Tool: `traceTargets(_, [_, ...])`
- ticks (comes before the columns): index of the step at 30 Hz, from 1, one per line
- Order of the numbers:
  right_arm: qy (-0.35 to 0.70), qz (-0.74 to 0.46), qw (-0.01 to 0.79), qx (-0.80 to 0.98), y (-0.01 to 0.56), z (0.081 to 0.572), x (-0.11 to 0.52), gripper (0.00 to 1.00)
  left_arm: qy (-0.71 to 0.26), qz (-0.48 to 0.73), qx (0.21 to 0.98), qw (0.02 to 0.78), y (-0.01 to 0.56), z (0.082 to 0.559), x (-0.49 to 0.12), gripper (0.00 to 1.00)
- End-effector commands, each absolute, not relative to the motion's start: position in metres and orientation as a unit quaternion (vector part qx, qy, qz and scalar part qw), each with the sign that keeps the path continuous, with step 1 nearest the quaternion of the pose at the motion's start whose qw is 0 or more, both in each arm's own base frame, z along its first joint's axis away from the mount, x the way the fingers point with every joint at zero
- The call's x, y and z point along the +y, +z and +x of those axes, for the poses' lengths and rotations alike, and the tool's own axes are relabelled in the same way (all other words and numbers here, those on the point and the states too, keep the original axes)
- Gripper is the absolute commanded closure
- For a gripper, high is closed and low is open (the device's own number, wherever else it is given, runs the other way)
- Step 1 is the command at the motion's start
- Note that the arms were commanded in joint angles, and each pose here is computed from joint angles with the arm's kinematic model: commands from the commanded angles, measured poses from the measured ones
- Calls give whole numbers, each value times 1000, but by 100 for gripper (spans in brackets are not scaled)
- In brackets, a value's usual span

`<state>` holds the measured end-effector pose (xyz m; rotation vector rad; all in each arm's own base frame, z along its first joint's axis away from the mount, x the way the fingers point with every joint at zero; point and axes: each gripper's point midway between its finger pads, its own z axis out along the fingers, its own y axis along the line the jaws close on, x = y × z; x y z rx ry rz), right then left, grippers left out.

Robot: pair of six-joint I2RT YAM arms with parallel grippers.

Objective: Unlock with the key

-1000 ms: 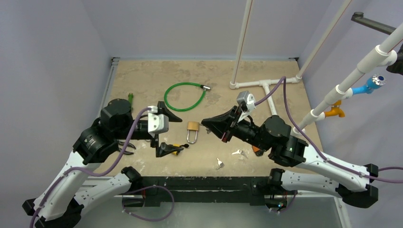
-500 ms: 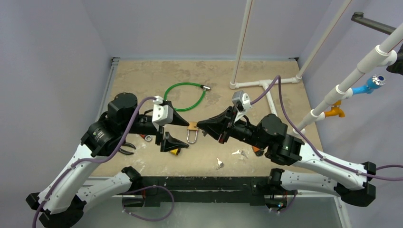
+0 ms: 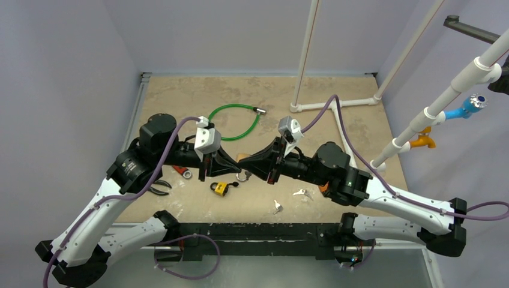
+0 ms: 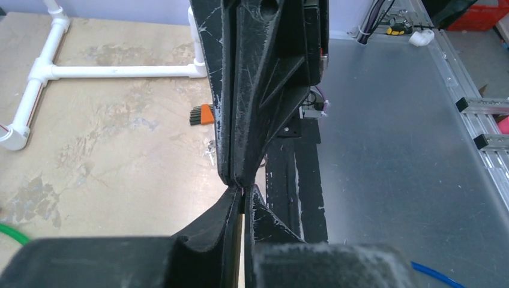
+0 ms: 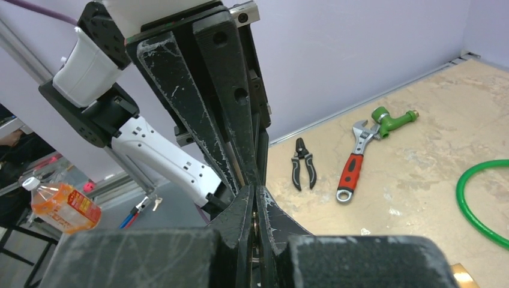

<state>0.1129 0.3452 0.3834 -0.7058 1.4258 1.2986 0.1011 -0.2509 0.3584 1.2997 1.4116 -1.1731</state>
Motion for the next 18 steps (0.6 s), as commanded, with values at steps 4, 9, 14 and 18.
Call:
traceTargets(4, [562,-284,548,551,422,111,339,100,-470,532,538,455,377,96,-248,100])
traceTargets(9, [537,-307,546,565,412,108,329,84,-456,542,536,460,378,98,-245,100])
traceTargets(14, [498,-359,541,575,410,103,319,71,-441,555,538,457,373,98,-242,100])
traceTargets(18, [487,-396,527,573,411,98,324,71,-432,562,540,454,370,98,-240,100])
